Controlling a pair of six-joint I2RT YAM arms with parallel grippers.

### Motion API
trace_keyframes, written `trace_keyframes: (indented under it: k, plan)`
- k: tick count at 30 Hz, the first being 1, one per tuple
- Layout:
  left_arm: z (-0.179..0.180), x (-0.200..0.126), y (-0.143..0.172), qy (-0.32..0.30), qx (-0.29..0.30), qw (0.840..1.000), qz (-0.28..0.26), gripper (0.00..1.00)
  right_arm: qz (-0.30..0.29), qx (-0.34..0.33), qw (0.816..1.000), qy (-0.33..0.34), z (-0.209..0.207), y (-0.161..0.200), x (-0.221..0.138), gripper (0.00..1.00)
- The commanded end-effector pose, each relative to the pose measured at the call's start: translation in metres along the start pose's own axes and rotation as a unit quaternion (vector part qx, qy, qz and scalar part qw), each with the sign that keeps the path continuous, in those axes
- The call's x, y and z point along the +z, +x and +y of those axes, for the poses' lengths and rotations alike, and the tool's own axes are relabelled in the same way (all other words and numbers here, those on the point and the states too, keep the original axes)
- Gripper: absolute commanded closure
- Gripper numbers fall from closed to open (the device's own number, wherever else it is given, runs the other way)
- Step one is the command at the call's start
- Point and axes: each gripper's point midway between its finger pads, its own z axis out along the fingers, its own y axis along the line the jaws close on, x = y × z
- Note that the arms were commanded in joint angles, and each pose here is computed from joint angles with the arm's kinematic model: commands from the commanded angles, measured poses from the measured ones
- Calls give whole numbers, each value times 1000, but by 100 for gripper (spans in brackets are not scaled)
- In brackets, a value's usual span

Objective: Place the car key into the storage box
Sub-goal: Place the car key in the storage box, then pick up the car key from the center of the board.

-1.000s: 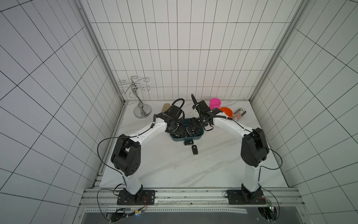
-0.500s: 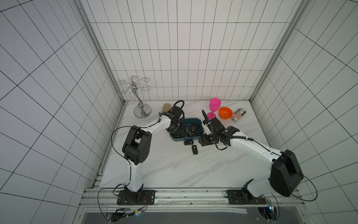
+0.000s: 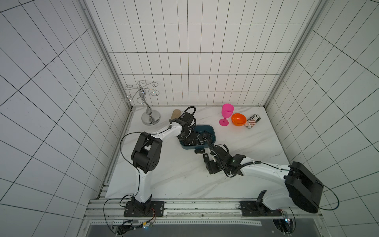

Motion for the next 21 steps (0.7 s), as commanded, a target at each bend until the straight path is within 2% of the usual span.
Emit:
trace_keyframes:
  k: [1, 5, 10, 11, 13, 17, 21]
  plan:
    - [-5, -3, -10, 12, 5, 1000, -13, 36, -33, 4, 999, 14, 3, -6, 16, 18]
    - [-7, -9, -10, 14, 7, 1000, -18, 31, -32, -7, 999, 27, 4, -2, 29, 18]
    - [-12, -25, -12, 25, 9, 999, -32, 19, -35, -7, 998, 43, 0, 1, 37, 20]
    - [-13, -31, -13, 28, 9, 999, -36, 16, -34, -7, 998, 45, -1, 2, 38, 21]
    - [-15, -41, -15, 32, 9, 998, -45, 2, -32, -7, 998, 47, -2, 4, 42, 25]
    - [-18, -66, -16, 39, 8, 997, -65, 1, -26, -7, 999, 46, -1, 7, 50, 39]
    - [-17, -92, -9, 41, 5, 995, -90, 1, -19, -7, 999, 41, 0, 15, 54, 48]
